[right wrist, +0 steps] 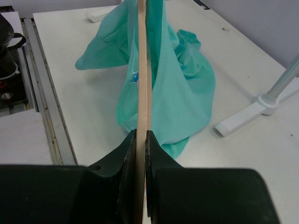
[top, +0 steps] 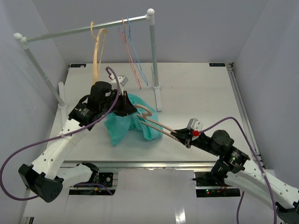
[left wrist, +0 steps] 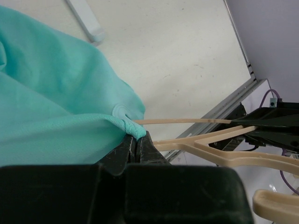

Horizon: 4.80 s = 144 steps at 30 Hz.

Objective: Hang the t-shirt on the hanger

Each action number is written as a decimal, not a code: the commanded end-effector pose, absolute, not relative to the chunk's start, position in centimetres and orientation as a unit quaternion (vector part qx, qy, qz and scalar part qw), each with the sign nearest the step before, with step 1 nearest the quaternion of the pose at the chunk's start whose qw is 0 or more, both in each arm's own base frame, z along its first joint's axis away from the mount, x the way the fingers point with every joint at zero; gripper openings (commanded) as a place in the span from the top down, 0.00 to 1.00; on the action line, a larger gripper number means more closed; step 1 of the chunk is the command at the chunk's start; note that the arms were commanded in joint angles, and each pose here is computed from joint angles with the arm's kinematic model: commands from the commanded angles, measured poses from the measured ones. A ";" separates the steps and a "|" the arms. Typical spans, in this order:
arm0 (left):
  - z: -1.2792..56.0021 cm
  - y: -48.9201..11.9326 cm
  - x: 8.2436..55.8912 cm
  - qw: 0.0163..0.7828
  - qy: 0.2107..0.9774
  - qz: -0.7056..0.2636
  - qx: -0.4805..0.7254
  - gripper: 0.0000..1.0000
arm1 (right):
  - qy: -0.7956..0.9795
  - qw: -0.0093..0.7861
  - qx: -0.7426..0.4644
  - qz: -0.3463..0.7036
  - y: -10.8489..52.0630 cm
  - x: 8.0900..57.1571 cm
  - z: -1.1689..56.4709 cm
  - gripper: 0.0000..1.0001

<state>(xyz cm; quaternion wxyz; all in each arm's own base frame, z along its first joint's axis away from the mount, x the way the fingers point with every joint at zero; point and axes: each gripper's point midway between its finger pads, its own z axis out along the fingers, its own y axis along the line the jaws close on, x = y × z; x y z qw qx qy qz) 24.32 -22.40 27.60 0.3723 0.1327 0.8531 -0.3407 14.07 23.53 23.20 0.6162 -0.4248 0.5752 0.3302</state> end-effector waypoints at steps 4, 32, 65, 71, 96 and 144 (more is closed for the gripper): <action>29.4 -24.6 22.5 0.352 0.818 -0.414 0.189 1.00 | 0.489 0.686 -0.396 0.366 24.7 14.1 27.2 0.92; 28.8 -24.0 26.3 0.332 0.867 -0.324 0.182 0.18 | 0.424 0.752 -0.269 0.427 21.9 13.4 23.6 0.92; 41.3 -26.4 23.4 0.467 0.701 -0.424 0.333 0.10 | 0.419 0.738 -0.270 0.455 21.7 12.2 22.0 0.92; 36.4 -26.3 23.2 0.414 0.736 -0.416 0.336 0.10 | 0.417 0.738 -0.274 0.454 21.8 12.1 22.0 0.92; 35.7 -23.4 23.9 0.492 0.743 -0.361 0.275 0.15 | 0.456 0.686 -0.327 0.463 23.5 11.4 19.1 0.92; 48.2 -17.4 18.5 0.645 0.616 -0.237 0.385 0.18 | 0.468 0.685 -0.317 0.460 23.0 11.6 17.7 0.92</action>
